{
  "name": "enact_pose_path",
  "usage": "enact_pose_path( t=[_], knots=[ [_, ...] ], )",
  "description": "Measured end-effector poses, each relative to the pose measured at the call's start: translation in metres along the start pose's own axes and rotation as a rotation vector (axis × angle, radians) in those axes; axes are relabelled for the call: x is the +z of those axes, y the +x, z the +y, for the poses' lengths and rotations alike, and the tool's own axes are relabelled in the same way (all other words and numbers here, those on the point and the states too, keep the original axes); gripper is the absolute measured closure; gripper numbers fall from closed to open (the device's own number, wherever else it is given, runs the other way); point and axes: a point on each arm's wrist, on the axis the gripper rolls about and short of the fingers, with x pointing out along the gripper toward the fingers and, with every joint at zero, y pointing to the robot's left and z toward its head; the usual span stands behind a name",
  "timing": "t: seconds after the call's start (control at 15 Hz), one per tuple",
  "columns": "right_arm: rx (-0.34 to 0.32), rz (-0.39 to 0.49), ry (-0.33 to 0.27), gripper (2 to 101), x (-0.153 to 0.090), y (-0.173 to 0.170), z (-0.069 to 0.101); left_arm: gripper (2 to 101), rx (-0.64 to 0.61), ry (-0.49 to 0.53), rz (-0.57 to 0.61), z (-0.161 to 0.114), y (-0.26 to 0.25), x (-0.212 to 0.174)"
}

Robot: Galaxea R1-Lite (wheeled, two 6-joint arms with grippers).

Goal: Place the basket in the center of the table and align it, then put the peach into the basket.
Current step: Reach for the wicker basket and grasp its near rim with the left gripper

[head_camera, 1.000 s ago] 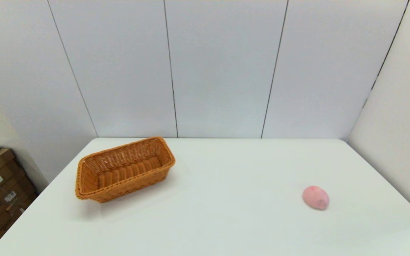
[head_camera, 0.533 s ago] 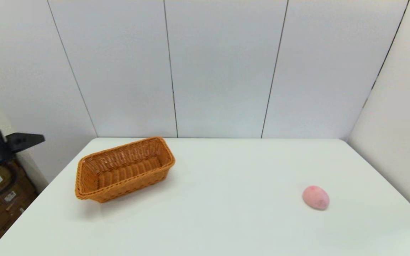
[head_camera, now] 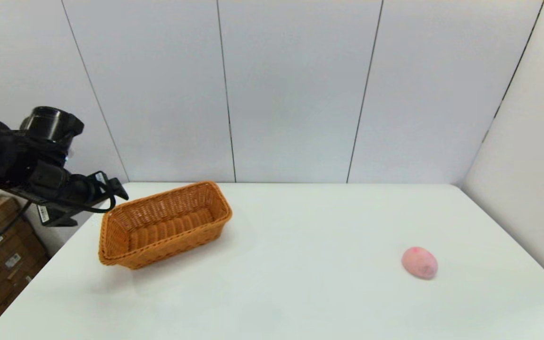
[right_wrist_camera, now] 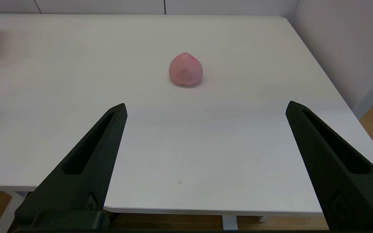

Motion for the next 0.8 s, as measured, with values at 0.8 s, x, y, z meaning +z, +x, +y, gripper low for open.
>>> enact_pose_path(
  t=[0.8],
  knots=[
    [0.000,0.001,0.000,5.0,0.000,0.000,0.000,5.3,0.089,-0.030,0.214,0.012,0.113,0.011]
  ],
)
